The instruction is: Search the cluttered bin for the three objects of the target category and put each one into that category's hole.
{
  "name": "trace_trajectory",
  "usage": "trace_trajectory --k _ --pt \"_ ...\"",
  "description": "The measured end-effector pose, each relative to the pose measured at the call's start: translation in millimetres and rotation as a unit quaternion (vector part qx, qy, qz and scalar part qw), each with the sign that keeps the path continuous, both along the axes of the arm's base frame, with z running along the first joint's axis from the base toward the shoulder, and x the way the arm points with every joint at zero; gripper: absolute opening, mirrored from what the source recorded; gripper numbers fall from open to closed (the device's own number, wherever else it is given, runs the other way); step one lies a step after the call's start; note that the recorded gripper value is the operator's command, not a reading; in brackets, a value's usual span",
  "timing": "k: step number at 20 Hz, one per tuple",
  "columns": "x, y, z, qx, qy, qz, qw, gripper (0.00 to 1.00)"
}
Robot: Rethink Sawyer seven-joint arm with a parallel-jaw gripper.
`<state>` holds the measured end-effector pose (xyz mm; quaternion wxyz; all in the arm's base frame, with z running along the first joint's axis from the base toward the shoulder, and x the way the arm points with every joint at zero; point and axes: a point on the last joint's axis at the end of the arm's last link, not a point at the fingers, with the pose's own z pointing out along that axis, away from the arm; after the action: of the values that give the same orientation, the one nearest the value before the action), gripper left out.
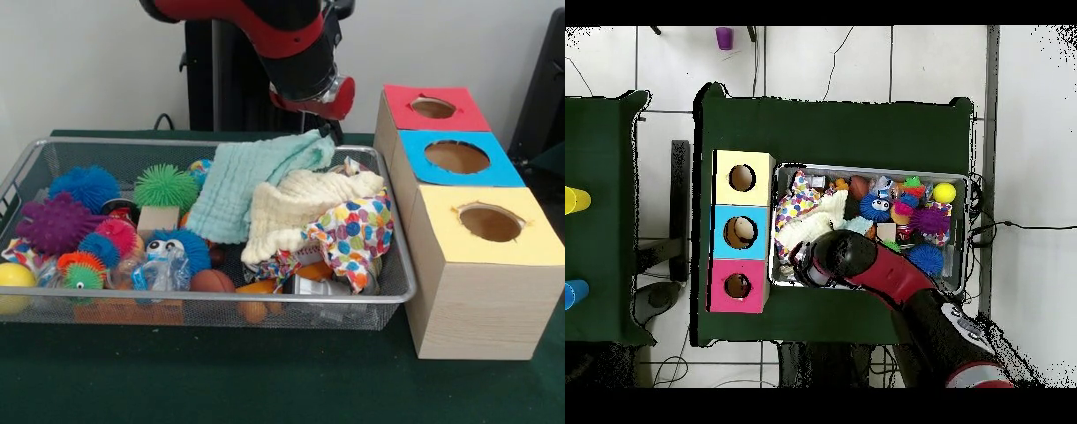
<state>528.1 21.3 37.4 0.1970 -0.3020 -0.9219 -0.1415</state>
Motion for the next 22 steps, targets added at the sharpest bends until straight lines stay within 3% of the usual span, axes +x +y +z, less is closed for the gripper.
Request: trace_trajectory --k 5,12,13,22 --pt "-12.5 7 -26 0.009 0.017 -0.006 0.9998 0.00" --pt "-11.6 9 -48 0.016 0.026 -0.010 0.9995 0.00" --pt "-5.5 9 -57 0.017 0.024 -0.011 0.9995 1.00" --pt "-4.3 11 -60 0.001 0.023 0.003 0.9997 1.00"
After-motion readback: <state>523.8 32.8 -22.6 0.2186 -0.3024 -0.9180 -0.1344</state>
